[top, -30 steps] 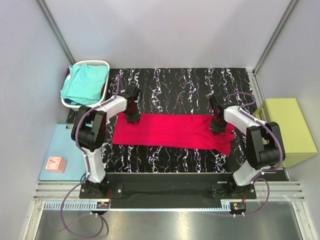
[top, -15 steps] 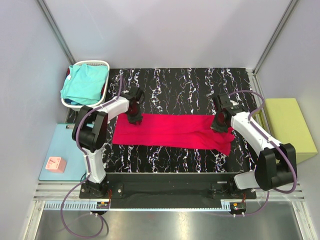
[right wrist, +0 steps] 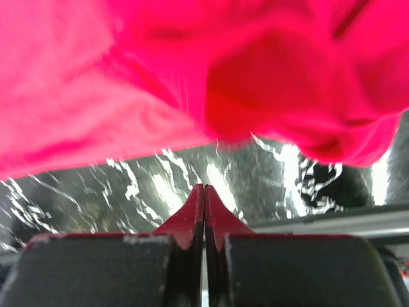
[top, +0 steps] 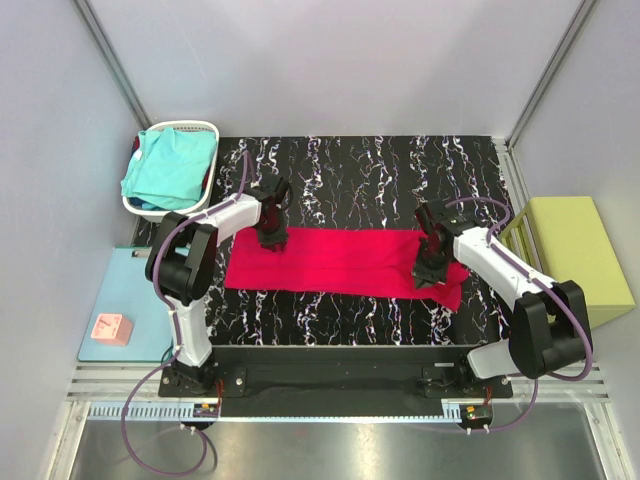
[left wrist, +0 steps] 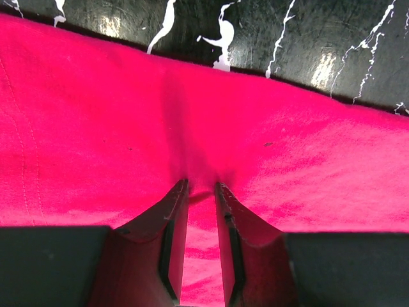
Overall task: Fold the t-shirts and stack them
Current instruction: Fold the other side of the tshirt into a rectangle
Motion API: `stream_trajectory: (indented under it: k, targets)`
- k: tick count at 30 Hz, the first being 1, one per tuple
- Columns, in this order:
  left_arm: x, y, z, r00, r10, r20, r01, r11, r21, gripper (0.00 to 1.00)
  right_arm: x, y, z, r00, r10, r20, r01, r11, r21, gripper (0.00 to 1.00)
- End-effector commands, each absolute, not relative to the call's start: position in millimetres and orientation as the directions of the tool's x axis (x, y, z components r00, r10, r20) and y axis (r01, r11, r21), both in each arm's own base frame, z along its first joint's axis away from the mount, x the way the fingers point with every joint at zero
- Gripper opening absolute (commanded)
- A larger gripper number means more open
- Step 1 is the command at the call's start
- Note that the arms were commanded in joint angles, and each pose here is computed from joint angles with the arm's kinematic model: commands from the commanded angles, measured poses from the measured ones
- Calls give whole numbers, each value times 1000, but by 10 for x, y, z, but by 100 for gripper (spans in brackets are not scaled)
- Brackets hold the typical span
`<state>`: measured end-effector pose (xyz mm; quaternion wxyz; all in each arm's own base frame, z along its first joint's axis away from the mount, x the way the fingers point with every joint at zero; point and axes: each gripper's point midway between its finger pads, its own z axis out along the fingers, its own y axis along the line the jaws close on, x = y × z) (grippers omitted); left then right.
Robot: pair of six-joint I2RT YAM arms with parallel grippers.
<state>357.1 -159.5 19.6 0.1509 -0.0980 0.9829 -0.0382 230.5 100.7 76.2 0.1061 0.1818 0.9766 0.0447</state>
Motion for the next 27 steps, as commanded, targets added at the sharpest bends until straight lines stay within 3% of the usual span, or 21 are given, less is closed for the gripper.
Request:
stream_trajectory:
  k: [1,5,7,9,11,13,15,20,24,27]
  targets:
    - [3608,-1664,281,-925,-220,-310,-187,973,-134,27,2028,1112,733,-943,323,-79,310,941,139,0]
    - [3618,-1680,276,-925,-222,-308,-188,973,-136,27,2015,1082,775,-943,319,-90,307,943,127,0]
    - [3618,-1691,275,-925,-222,-309,-188,973,-136,27,2163,1072,967,-921,336,-200,305,937,169,0]
    - [3611,-1709,281,-925,-219,-310,-185,973,-137,27,2431,1061,1325,-846,379,-374,301,920,252,16]
    - [3607,-1704,276,-925,-216,-311,-183,974,-133,27,2611,974,1541,-791,389,-472,305,920,246,45]
    - [3605,-1713,282,-926,-215,-312,-181,974,-134,27,2818,948,1591,-798,350,-491,289,937,196,58]
    - [3594,-1721,271,-927,-212,-309,-179,975,-133,27,2968,937,1427,-844,303,-443,282,953,114,65]
    - [3552,-1707,280,-928,-208,-311,-176,976,-128,27,3293,816,1187,-842,306,-445,316,947,52,64]
    - [3523,-1689,298,-928,-206,-312,-174,976,-129,27,3331,650,869,-843,372,-389,393,919,28,48]
    - [3523,-1688,357,-924,-202,-325,-167,977,-134,27,3294,620,805,-838,379,-392,404,915,22,46]
